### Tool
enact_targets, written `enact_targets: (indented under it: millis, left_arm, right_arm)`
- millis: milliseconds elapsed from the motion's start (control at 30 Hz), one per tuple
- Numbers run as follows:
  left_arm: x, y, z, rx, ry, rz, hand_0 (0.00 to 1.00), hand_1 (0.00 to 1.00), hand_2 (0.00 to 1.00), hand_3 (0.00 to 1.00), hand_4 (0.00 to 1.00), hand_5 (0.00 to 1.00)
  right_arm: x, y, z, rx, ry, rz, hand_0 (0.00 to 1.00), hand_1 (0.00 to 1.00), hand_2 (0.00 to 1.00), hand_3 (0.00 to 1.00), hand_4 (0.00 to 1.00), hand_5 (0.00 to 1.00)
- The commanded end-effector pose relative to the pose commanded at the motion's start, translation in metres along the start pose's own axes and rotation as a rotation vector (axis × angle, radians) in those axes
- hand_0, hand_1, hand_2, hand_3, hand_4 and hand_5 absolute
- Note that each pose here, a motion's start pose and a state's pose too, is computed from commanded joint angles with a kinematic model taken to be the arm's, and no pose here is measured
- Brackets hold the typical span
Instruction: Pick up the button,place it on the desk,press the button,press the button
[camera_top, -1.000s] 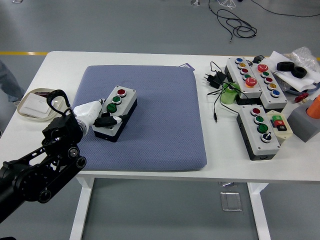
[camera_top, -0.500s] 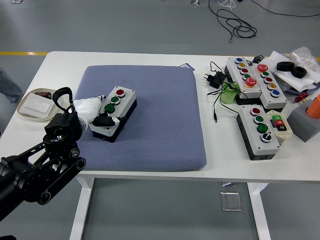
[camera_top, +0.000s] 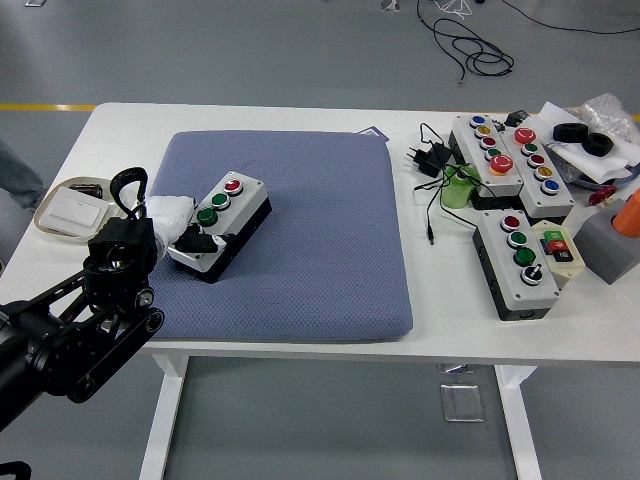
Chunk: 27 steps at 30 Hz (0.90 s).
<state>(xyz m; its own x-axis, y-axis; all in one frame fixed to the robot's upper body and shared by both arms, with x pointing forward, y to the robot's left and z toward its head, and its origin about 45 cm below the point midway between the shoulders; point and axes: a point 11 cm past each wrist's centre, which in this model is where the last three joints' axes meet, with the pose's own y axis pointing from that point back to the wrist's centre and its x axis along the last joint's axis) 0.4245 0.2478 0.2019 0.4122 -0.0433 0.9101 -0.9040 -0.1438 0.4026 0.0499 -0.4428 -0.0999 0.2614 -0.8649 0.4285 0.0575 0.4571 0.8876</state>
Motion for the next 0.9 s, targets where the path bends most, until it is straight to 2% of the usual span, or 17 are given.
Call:
enact_targets:
  millis: [33, 67, 167, 233, 267, 367, 433, 467, 533, 600, 633, 667, 833, 867, 900]
  left_arm:
    - [0.000, 0.000, 0.000, 0.000, -0.002, 0.002, 0.478, 0.461, 0.582, 0.663, 0.711, 0.124]
    - [0.002, 0.000, 0.000, 0.003, -0.006, 0.013, 0.419, 0.390, 0.421, 0.501, 0.633, 0.128]
    - [0.008, 0.000, -0.003, 0.013, -0.031, 0.050, 0.419, 0.390, 0.421, 0.501, 0.633, 0.128]
    - [0.008, -0.001, -0.002, -0.020, -0.049, 0.049, 0.419, 0.390, 0.421, 0.501, 0.633, 0.128]
    - [0.007, -0.001, 0.000, -0.048, -0.062, 0.042, 0.355, 0.316, 0.308, 0.375, 0.524, 0.002]
    - [0.006, -0.002, 0.002, -0.107, -0.071, 0.035, 0.355, 0.316, 0.308, 0.375, 0.524, 0.002]
    - [0.006, -0.001, 0.006, -0.166, -0.070, 0.039, 0.355, 0.316, 0.308, 0.375, 0.524, 0.002]
    - [0.007, -0.001, 0.007, -0.195, -0.069, 0.043, 0.340, 0.293, 0.275, 0.341, 0.474, 0.002]
    - [0.008, -0.001, 0.010, -0.261, -0.067, 0.058, 0.340, 0.293, 0.275, 0.341, 0.474, 0.002]
    - [0.008, 0.000, 0.012, -0.291, -0.066, 0.065, 0.340, 0.293, 0.275, 0.341, 0.474, 0.002]
    - [0.010, 0.000, 0.010, -0.316, -0.059, 0.088, 0.340, 0.293, 0.275, 0.341, 0.474, 0.002]
    - [0.012, 0.001, 0.012, -0.357, -0.052, 0.111, 0.342, 0.272, 0.251, 0.300, 0.417, 0.002]
    - [0.024, 0.007, 0.018, -0.518, -0.041, 0.217, 0.342, 0.272, 0.251, 0.300, 0.417, 0.002]
    - [0.027, 0.008, 0.018, -0.535, -0.044, 0.231, 0.342, 0.258, 0.224, 0.278, 0.391, 0.002]
    - [0.032, 0.010, 0.018, -0.571, -0.046, 0.268, 0.342, 0.258, 0.224, 0.278, 0.391, 0.002]
  right_arm:
    - [0.000, 0.000, 0.000, 0.000, 0.000, 0.000, 0.639, 0.475, 0.616, 0.563, 0.304, 0.225]
    - [0.000, 0.000, 0.000, 0.001, 0.000, 0.000, 0.639, 0.475, 0.616, 0.562, 0.304, 0.225]
    - [0.000, 0.000, -0.001, 0.002, 0.000, 0.000, 0.639, 0.475, 0.616, 0.562, 0.304, 0.225]
    - [0.000, 0.000, -0.001, 0.002, -0.001, 0.000, 0.639, 0.475, 0.616, 0.562, 0.304, 0.225]
    - [0.000, 0.000, -0.001, 0.002, -0.002, 0.000, 0.638, 0.474, 0.616, 0.562, 0.304, 0.224]
    - [0.001, 0.000, -0.002, 0.003, -0.002, 0.001, 0.638, 0.474, 0.616, 0.562, 0.304, 0.224]
    - [0.000, 0.000, -0.002, 0.003, -0.003, 0.000, 0.638, 0.474, 0.616, 0.562, 0.304, 0.224]
    - [0.000, 0.000, -0.002, 0.003, -0.003, 0.000, 0.639, 0.472, 0.615, 0.562, 0.304, 0.224]
    - [0.001, 0.000, -0.002, 0.004, -0.004, 0.000, 0.639, 0.472, 0.615, 0.562, 0.304, 0.224]
    - [0.001, 0.000, -0.002, 0.004, -0.004, 0.001, 0.639, 0.472, 0.615, 0.562, 0.304, 0.224]
    - [0.001, 0.001, -0.003, 0.004, -0.003, 0.001, 0.639, 0.472, 0.615, 0.562, 0.304, 0.224]
    - [0.001, 0.001, -0.003, 0.004, -0.003, 0.001, 0.639, 0.472, 0.616, 0.562, 0.304, 0.222]
    - [0.000, 0.001, -0.003, 0.004, -0.002, 0.000, 0.639, 0.472, 0.616, 0.562, 0.304, 0.222]
    - [0.000, 0.001, -0.003, 0.004, -0.003, -0.001, 0.639, 0.473, 0.616, 0.562, 0.303, 0.223]
    - [0.000, 0.001, -0.003, 0.004, -0.003, -0.001, 0.639, 0.473, 0.616, 0.562, 0.303, 0.223]
